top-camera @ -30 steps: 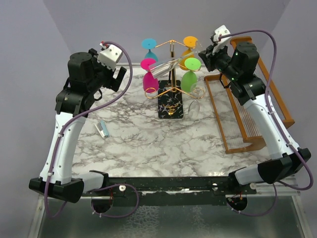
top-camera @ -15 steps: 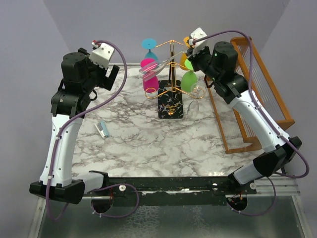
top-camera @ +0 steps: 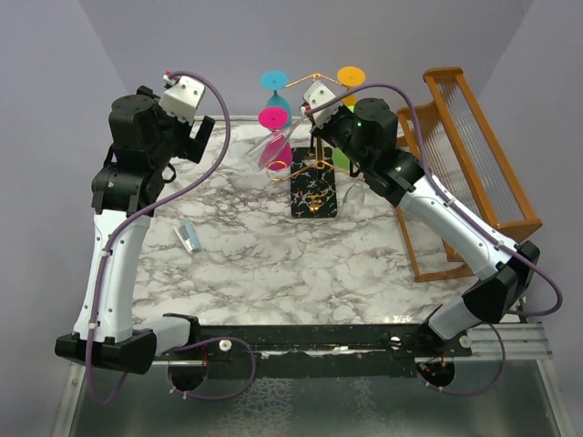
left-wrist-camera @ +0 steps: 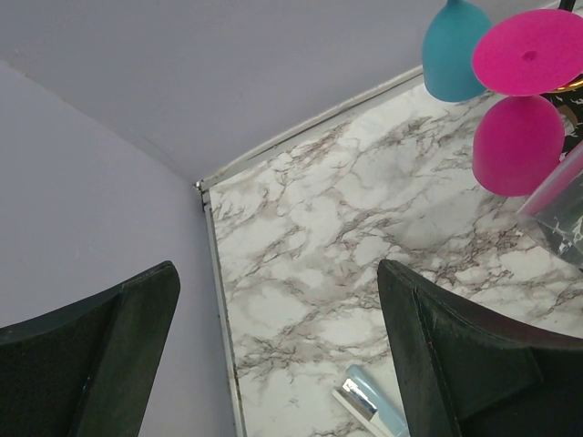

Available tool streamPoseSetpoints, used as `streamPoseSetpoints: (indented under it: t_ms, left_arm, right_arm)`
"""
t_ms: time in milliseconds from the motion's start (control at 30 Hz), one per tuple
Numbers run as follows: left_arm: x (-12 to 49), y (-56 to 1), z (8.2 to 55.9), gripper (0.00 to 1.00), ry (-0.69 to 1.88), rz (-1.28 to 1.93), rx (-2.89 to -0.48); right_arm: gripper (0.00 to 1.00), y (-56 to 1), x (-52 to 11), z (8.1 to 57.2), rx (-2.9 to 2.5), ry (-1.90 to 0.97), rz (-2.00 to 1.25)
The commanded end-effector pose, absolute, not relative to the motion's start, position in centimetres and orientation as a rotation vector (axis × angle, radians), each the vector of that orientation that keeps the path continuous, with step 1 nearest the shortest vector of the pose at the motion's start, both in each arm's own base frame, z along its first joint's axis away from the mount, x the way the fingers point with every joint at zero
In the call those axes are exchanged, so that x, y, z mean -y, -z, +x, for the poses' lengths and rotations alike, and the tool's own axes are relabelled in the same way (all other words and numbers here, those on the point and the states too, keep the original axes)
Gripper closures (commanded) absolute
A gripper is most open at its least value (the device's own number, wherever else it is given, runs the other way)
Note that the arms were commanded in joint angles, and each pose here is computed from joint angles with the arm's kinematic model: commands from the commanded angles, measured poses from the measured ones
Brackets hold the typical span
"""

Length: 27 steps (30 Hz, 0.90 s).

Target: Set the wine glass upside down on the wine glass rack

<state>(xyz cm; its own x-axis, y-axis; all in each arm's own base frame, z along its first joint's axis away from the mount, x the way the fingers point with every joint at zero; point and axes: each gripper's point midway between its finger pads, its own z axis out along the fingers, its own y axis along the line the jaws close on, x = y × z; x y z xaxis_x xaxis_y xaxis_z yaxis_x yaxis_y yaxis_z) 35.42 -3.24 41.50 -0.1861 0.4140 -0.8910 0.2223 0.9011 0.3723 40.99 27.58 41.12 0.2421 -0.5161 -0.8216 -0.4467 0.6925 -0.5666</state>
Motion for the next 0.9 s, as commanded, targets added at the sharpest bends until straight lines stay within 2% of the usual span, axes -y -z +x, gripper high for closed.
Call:
streamPoseSetpoints:
  t_ms: [0,467,867]
  left_arm:
    - [2.8,-42.6,35.7,0.07,-0.209,0.463,-1.742]
    - [2.8,-41.8,36.0,0.07,-0.209,0.478,-1.756]
    - [3.3,-41.2,36.1,0.07,-0.177,0.495,-1.762]
  right_arm:
    - [0.99,-42.0,-28.2,41.0,-1.288,0.183,-0.898]
    - [0.99,-38.3,-29.9,39.5,-1.169,0.342,-1.145]
    - [0.99,-35.9,-30.6,37.8,-1.107,0.323,-1.353]
